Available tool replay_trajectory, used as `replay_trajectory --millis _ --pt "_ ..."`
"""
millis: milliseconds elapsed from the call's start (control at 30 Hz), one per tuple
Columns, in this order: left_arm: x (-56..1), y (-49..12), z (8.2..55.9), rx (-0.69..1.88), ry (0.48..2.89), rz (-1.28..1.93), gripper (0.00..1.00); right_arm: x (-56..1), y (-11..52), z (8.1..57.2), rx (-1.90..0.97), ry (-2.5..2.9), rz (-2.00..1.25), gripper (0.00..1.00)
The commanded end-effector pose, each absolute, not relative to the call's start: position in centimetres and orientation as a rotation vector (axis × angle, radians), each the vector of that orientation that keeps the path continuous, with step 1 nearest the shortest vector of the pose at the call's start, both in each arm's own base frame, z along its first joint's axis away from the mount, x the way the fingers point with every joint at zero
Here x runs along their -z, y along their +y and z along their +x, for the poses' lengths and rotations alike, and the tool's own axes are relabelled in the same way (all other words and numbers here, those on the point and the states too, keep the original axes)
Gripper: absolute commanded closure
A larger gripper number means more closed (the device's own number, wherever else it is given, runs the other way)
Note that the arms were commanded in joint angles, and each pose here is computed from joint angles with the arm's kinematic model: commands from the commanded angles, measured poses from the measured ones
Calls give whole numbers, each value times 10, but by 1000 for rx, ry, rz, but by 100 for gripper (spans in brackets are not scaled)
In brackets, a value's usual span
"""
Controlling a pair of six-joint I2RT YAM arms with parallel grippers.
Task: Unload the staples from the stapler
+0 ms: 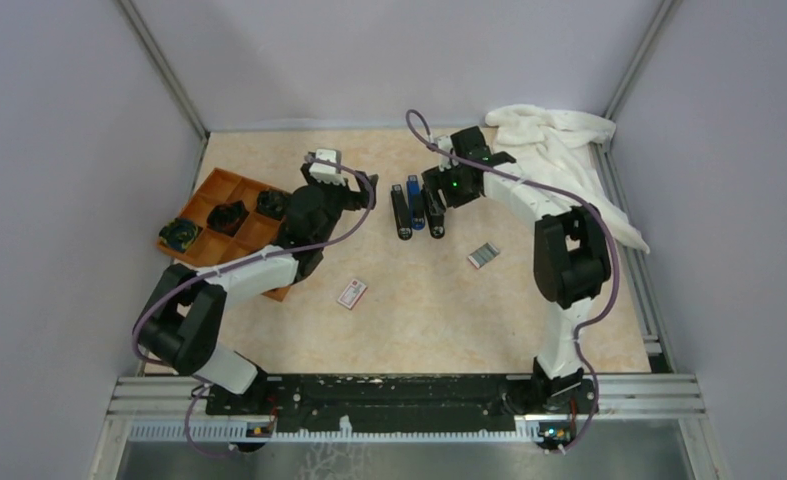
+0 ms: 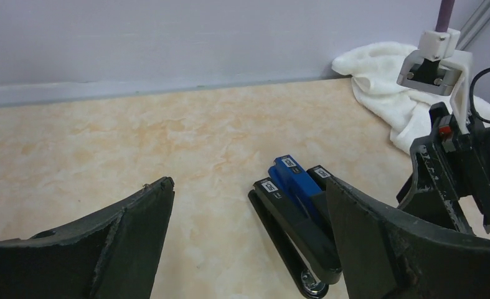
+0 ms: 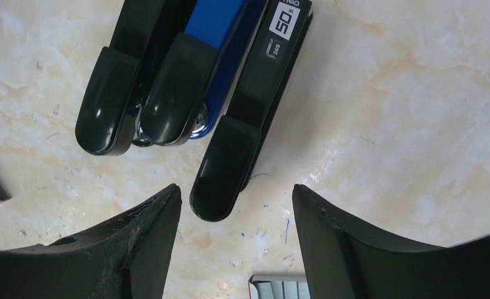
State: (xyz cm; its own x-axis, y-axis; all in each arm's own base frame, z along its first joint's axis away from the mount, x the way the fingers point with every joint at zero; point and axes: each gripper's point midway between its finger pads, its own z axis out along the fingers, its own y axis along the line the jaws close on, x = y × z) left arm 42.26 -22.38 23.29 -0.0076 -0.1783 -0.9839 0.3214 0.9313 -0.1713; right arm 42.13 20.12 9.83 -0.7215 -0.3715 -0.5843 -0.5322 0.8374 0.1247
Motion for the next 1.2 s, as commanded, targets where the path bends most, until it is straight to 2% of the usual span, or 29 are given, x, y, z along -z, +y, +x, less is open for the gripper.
replay_trajectory --millis 0,100,267,300,433,467,567,633,1000,1167 --pt "-255 -224 427 389 1443 128 3 -107 221 438 -401 2420 -655 34" --pt "-250 -222 428 376 1450 134 3 -98 224 441 -392 2437 -660 38" --pt "-248 -218 427 359 1444 125 3 -88 220 440 -339 2459 -681 39" --pt "-248 -218 427 360 1440 125 3 -86 218 441 -318 2463 -684 44" --pt "-248 -218 425 363 1433 125 3 -82 212 441 -270 2467 -692 47" --pt "-248 -218 425 364 1431 126 3 -82 211 442 -260 2466 -692 51" --pt "-248 -218 424 367 1429 128 3 -81 206 444 -227 2465 -692 53" --pt "-248 -218 423 369 1429 132 3 -83 203 446 -193 2454 -693 60" --pt "-249 -220 421 382 1425 141 3 -74 198 448 -153 2475 -716 54" --pt "-249 -221 421 385 1424 144 3 -75 196 448 -140 2470 -720 56"
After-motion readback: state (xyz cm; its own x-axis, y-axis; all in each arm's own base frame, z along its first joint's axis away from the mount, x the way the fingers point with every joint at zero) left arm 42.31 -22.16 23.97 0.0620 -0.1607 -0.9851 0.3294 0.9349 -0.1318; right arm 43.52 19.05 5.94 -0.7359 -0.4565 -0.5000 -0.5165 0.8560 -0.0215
